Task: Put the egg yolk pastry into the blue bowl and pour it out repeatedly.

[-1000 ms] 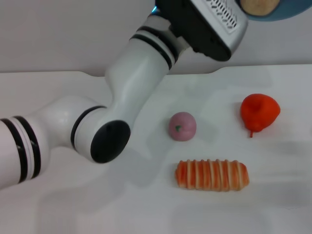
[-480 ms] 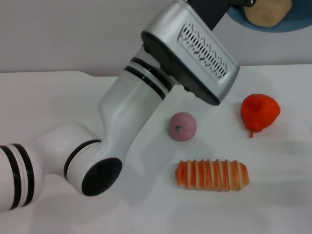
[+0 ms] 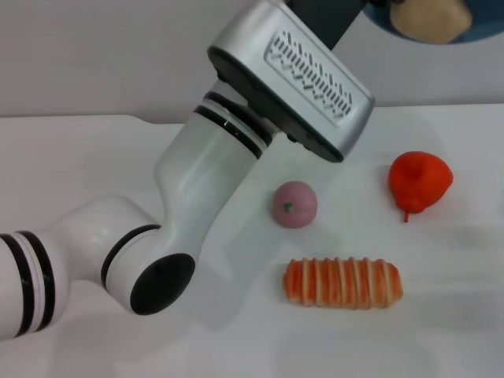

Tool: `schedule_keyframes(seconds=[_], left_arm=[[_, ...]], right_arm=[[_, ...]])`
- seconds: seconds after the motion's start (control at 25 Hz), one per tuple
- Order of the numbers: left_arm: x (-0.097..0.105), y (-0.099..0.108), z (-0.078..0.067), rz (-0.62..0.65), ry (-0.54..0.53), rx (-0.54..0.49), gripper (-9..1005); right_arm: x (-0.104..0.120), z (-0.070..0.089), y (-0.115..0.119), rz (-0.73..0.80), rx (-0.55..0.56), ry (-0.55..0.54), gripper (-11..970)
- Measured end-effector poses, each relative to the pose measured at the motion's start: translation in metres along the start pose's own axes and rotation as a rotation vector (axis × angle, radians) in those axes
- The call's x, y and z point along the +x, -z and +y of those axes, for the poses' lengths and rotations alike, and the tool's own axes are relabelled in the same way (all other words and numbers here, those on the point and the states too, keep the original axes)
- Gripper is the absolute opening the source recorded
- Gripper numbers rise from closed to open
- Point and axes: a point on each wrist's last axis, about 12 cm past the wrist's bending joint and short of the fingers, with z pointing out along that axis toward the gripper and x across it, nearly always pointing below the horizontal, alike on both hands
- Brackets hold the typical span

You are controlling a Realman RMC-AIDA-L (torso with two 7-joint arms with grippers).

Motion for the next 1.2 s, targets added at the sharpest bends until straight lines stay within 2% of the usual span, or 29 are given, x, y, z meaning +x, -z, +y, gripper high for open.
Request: schedule_keyframes(seconds=[0.2,0.36,0.52,0.6,0.64,0.68,0.84,1.08,1.2], left_arm=[[-0.005,0.000,-0.003,-0.024,0.012,0.015,-1],[-0.004,-0.004,-0.009,-0.003,0.011,0.067,-1],[0.000,-0.016,-0.013,0.078,0.028,0.145,-1],[0.003,-0.021,-0.013,0.134,0.049,0.184,-1],[0.011,-0.025,-0.011,0.205,0.072,0.226,-1],[0.011,-0.025,-0.011,0.205,0.072,0.226,-1],[0.027,-0.028,0.005,0.353,0.156,0.255,-1],[0.063,-0.020,0.049,0.622,0.343,0.338,0],[0.075,-0.010,0.056,0.729,0.431,0.439,0]], right_arm=[[0.000,0.000,0.000,0.000,-0.001,0.000,501],[0.000,0.001,0.000,0.001,-0.003,0.000,502],[0.000,0.001,0.000,0.001,-0.002,0.000,500],[0.000,0.000,0.000,0.002,-0.001,0.000,500],[0.001,0.000,0.001,0.002,-0.001,0.000,500],[0.001,0.000,0.001,0.002,-0.001,0.000,500],[0.001,-0.002,0.003,0.002,0.003,-0.007,500],[0.002,-0.001,0.003,0.007,-0.005,-0.008,501],[0.000,-0.001,0.002,0.007,-0.011,-0.004,501]])
